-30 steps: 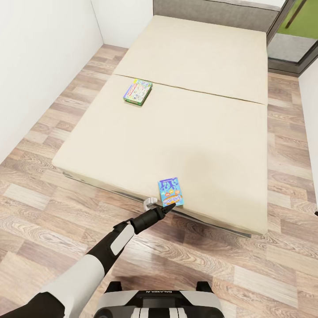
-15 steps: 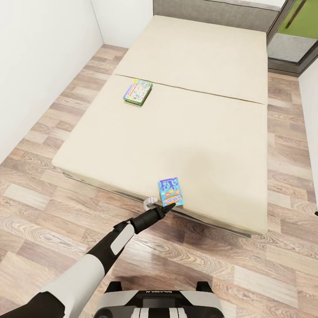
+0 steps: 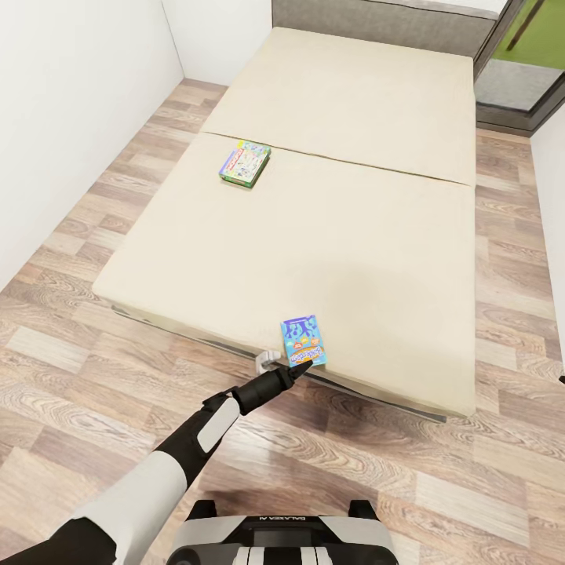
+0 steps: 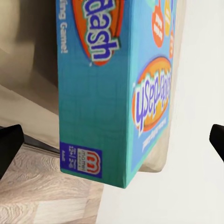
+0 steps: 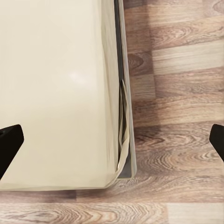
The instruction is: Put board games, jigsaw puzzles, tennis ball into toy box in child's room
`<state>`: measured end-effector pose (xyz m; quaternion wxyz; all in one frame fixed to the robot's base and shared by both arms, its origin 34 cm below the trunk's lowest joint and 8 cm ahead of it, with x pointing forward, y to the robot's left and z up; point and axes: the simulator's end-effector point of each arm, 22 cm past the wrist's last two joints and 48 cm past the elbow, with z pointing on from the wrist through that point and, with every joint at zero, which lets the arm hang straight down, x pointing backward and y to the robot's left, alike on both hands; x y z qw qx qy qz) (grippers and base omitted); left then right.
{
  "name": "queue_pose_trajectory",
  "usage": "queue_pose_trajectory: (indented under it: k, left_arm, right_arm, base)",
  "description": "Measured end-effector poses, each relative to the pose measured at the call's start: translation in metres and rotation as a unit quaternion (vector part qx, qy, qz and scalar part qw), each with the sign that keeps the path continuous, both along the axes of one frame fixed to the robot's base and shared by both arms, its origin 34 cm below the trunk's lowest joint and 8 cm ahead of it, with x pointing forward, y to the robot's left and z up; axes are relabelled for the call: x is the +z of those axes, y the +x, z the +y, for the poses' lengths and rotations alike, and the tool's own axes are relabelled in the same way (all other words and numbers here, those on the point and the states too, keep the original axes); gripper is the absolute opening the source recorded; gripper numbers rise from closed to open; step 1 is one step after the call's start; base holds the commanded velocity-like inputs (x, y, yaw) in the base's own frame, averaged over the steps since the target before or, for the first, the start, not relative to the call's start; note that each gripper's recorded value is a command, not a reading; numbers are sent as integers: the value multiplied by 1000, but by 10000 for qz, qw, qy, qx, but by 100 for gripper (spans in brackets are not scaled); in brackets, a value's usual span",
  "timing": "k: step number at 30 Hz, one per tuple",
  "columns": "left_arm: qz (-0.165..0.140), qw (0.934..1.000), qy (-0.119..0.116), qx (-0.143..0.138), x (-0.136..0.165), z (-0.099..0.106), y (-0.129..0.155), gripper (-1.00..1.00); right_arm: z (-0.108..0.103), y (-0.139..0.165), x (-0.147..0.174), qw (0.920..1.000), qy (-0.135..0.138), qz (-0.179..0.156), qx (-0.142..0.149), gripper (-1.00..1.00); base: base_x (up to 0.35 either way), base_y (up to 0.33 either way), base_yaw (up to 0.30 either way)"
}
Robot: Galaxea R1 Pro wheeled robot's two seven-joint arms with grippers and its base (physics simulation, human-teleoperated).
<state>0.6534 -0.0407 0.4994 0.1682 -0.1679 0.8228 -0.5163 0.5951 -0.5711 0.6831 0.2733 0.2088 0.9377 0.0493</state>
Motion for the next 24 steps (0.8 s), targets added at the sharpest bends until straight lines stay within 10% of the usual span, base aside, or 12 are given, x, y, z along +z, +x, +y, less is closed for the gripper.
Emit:
queue_pose_trajectory:
  k: [24]
  left_arm:
    - [10, 10000, 31, -94, -1, -4, 1, 100]
  right_arm:
    - [0, 0, 0, 10000, 2, -1, 1, 100]
  base:
    - [0, 0, 0]
